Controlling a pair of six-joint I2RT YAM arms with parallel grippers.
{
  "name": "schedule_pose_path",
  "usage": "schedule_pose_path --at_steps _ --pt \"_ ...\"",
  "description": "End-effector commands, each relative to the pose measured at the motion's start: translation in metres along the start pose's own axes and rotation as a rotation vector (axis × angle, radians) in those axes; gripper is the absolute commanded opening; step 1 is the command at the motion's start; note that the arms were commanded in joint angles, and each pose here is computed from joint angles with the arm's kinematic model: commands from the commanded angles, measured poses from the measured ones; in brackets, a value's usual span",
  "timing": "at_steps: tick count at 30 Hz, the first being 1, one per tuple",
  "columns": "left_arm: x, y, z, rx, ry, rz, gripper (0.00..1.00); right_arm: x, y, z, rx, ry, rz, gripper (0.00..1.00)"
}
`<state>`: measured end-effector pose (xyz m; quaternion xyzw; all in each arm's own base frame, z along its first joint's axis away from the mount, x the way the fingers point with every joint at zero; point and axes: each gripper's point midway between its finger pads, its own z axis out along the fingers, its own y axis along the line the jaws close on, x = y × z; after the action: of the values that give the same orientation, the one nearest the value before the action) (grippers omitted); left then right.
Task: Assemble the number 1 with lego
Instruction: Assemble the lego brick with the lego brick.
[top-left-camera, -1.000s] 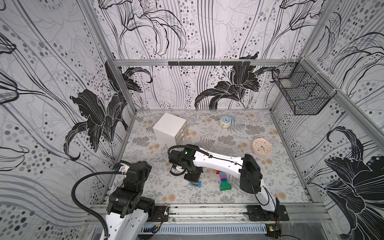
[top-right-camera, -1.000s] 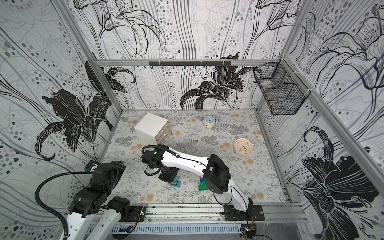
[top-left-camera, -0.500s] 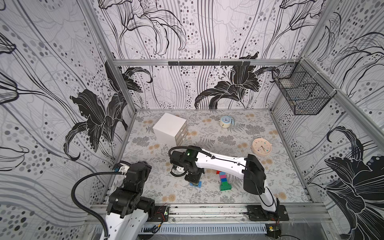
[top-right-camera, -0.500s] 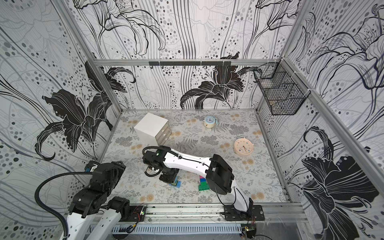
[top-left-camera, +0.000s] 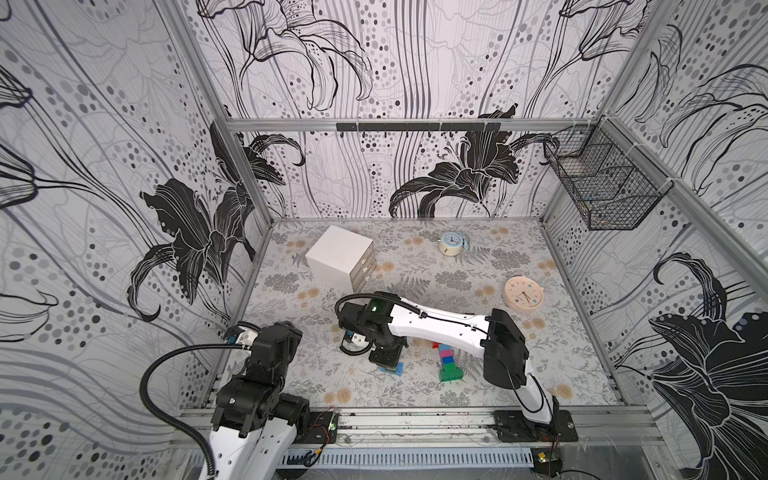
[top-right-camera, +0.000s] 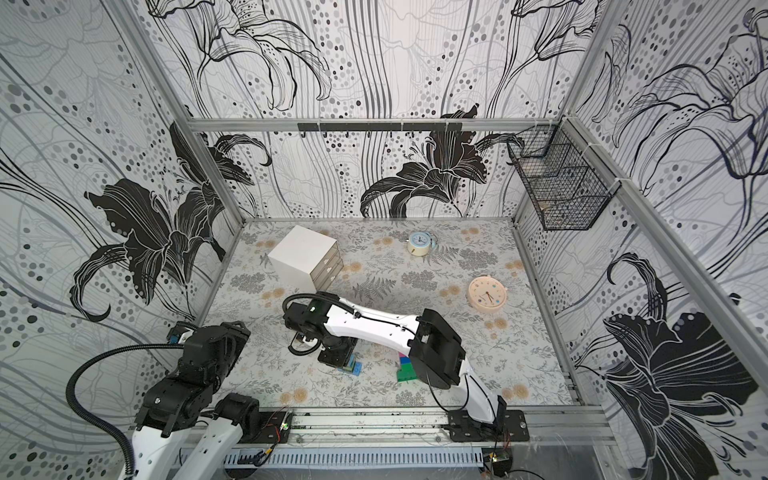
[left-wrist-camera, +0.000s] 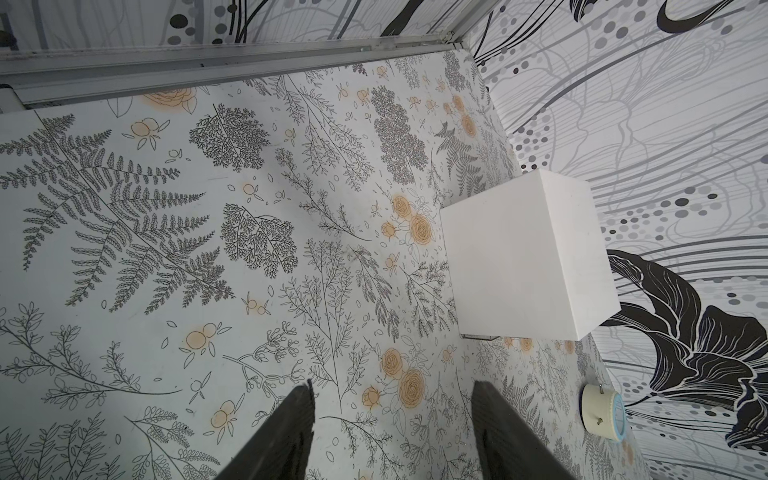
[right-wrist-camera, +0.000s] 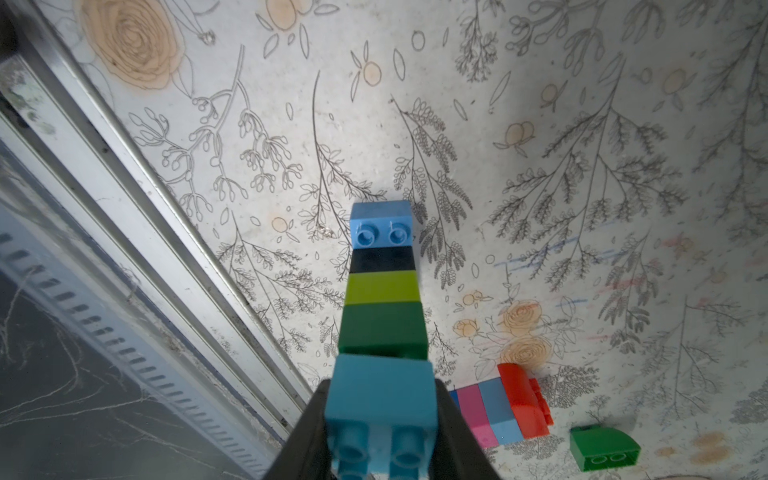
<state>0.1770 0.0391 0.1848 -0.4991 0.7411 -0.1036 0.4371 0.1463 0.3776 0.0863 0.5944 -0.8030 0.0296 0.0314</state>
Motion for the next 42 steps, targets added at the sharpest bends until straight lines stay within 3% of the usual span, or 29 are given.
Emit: schedule_pose_path --at_steps 1,5,10,12,15,19,24,28,35,39,42 --pt "-0.010 -0.005 -0.006 0.014 -0.033 -0.010 0.64 0.047 -0.002 0.121 0.014 0.395 -0.031 0.00" --pt "-0.011 -0.008 -0.007 0.015 -0.030 0.017 0.64 0.042 0.001 0.123 0.021 0.383 -0.063 0.00" --pt "-0.014 -0.012 -0.009 0.017 -0.032 0.038 0.64 0.009 0.045 0.099 -0.250 0.143 -0.051 0.00" --pt "-0.013 -0.012 -0.008 0.018 -0.032 0.038 0.64 0.014 0.032 0.103 -0.177 0.182 -0.052 0.00" --pt "-0.012 -0.013 -0.007 0.023 -0.026 0.034 0.64 0.033 -0.011 0.115 0.079 0.336 -0.061 0.00" --pt "-0.012 -0.012 -0.007 0.022 -0.028 0.034 0.64 0.028 -0.022 0.101 0.170 0.300 -0.085 0.00" --pt "-0.012 -0.013 -0.007 0.023 -0.028 0.034 0.64 0.003 0.024 0.078 -0.073 0.111 -0.101 0.00" --pt "-0.012 -0.011 -0.007 0.019 -0.027 0.032 0.64 -0.001 0.029 0.068 -0.153 0.091 -0.066 0.00" --pt "-0.011 -0.011 -0.007 0.021 -0.028 0.034 0.64 0.017 -0.003 0.099 -0.048 0.196 0.025 0.00" --pt "-0.013 -0.012 -0.008 0.023 -0.031 0.038 0.64 0.009 -0.006 0.091 -0.033 0.159 0.033 0.00" --pt "-0.013 -0.013 -0.008 0.025 -0.032 0.041 0.64 -0.006 -0.004 0.065 -0.043 0.069 0.037 0.25"
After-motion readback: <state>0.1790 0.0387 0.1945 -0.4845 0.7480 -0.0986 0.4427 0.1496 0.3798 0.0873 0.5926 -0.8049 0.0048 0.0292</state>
